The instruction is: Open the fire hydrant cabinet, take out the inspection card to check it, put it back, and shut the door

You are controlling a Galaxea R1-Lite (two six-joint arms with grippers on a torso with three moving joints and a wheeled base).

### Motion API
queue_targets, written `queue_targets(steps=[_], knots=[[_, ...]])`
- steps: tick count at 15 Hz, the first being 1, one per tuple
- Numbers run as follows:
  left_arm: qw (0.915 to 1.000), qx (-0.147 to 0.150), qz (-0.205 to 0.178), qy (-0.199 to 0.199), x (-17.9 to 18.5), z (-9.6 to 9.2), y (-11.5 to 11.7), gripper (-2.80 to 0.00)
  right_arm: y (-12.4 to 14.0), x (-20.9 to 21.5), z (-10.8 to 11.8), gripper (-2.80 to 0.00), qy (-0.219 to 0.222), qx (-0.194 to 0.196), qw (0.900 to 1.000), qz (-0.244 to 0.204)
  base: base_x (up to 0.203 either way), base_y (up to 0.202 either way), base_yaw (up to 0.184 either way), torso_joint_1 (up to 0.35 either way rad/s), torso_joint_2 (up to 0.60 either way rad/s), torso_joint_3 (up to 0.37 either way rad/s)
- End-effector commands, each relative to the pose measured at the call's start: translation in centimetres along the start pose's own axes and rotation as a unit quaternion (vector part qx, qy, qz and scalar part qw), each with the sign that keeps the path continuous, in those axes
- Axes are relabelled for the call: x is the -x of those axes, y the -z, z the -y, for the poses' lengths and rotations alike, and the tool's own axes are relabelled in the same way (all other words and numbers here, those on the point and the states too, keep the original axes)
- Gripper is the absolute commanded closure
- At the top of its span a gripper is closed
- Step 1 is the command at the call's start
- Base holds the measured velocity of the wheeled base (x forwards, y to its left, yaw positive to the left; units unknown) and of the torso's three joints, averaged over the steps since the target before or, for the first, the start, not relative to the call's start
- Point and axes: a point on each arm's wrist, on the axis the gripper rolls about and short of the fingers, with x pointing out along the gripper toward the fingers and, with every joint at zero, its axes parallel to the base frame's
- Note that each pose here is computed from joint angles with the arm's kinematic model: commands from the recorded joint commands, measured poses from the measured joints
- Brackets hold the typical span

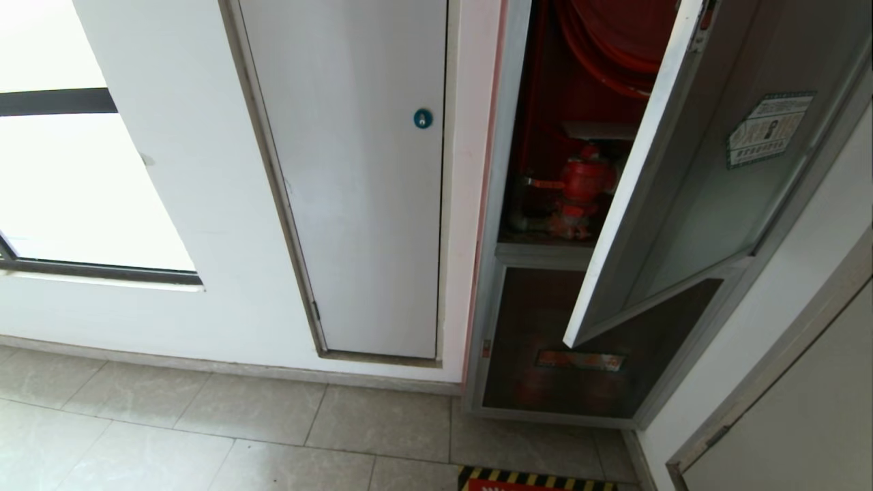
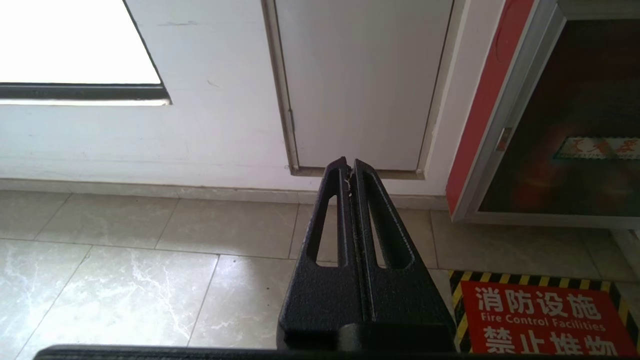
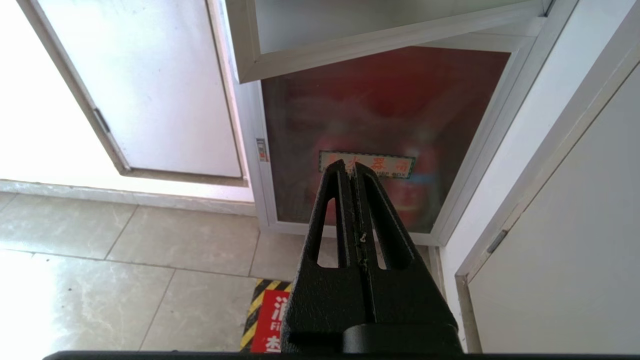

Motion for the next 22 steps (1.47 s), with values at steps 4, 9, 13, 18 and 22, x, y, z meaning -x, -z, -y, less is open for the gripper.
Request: queue_targets(steps=[4,9,13,18,22], knots=[[1.0000,0.000,-0.001,0.000,0.0,0.0,0.0,0.00,0.0,0.0,0.0,0.00,0.000,0.000,1.000,-0.001,0.000,0.000,0.000,0.000,0.00,0.000],[1.0000,0.000,-0.001,0.000,0.0,0.0,0.0,0.00,0.0,0.0,0.0,0.00,0.000,0.002,1.000,0.001,0.000,0.000,0.000,0.000,0.00,0.000],[1.0000,0.000,-0.001,0.000,0.0,0.0,0.0,0.00,0.0,0.0,0.0,0.00,-0.001,0.002,1.000,0.000,0.000,0.000,0.000,0.000,0.00,0.000],[1.0000,0.000,0.000,0.000,0.0,0.0,0.0,0.00,-0.2,-0.3,0.0,0.00,-0.001,0.002,1.000,-0.019,0.000,0.000,0.000,0.000,0.00,0.000],[1.0000,0.000,-0.001,0.000,0.0,0.0,0.0,0.00,-3.7,-1.4,-0.2,0.00,-0.025,0.004,1.000,0.005,0.000,0.000,0.000,0.000,0.00,0.000]])
